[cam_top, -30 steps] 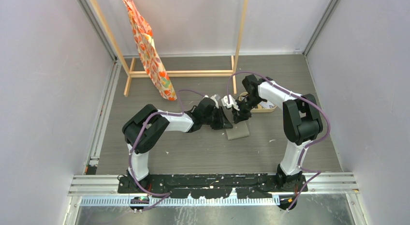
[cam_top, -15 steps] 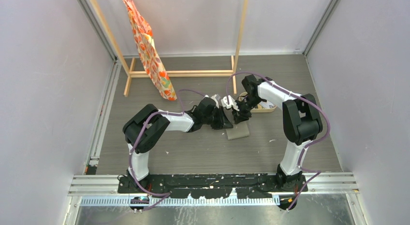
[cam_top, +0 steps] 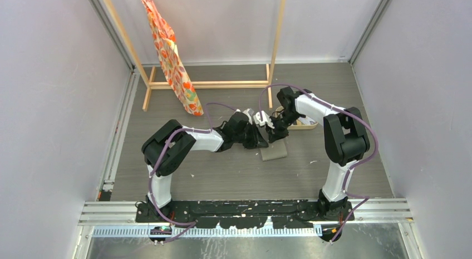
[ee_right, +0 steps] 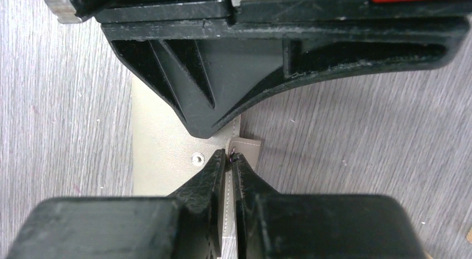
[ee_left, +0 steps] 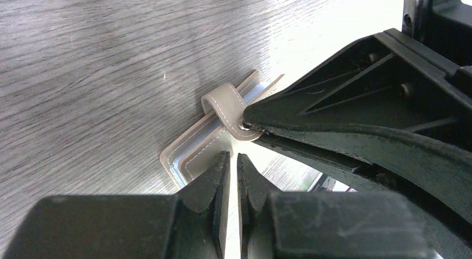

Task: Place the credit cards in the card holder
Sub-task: Close the card holder at the center of the board.

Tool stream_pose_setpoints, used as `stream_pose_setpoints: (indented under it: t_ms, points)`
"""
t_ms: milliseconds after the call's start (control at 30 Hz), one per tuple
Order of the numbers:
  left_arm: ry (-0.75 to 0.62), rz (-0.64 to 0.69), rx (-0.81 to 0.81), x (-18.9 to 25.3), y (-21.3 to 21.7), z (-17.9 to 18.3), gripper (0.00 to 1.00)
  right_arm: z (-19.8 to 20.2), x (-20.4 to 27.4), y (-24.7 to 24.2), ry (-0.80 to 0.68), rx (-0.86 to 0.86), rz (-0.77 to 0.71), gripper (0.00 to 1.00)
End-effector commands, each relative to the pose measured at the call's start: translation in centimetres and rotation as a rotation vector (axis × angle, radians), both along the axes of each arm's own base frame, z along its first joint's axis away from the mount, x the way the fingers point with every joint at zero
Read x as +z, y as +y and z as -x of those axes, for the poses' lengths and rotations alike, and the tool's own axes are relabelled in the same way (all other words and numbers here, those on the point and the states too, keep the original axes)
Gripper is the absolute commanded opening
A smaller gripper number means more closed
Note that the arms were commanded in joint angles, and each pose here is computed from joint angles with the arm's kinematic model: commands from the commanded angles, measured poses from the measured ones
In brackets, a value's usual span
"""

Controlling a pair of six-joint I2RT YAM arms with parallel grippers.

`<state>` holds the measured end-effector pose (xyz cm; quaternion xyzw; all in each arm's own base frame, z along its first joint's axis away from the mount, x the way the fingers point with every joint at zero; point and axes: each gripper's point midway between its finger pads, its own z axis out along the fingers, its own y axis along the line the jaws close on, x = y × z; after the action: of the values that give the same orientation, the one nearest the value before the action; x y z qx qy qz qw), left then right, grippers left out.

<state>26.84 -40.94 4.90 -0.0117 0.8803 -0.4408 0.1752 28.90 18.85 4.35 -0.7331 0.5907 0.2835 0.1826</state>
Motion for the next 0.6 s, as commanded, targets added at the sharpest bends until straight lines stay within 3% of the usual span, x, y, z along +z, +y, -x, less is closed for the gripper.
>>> stream_pose_setpoints:
  t_ms: [0, 267, 567]
  points:
    - [0.003, -0.049, 0.01, -1.0, 0.2, -0.1, 0.11, -0.5, 1.5, 0.6, -0.025, 0.008, -0.021, 0.13]
    - [0.003, -0.054, 0.016, -1.0, 0.3, -0.2, 0.11, 0.2, 1.8, 0.3, -0.004, 0.03, -0.013, 0.13]
    - [0.004, -0.069, 0.021, -1.2, 0.4, -0.2, 0.1, 0.8, 1.6, 0.0, 0.01, 0.043, -0.005, 0.2]
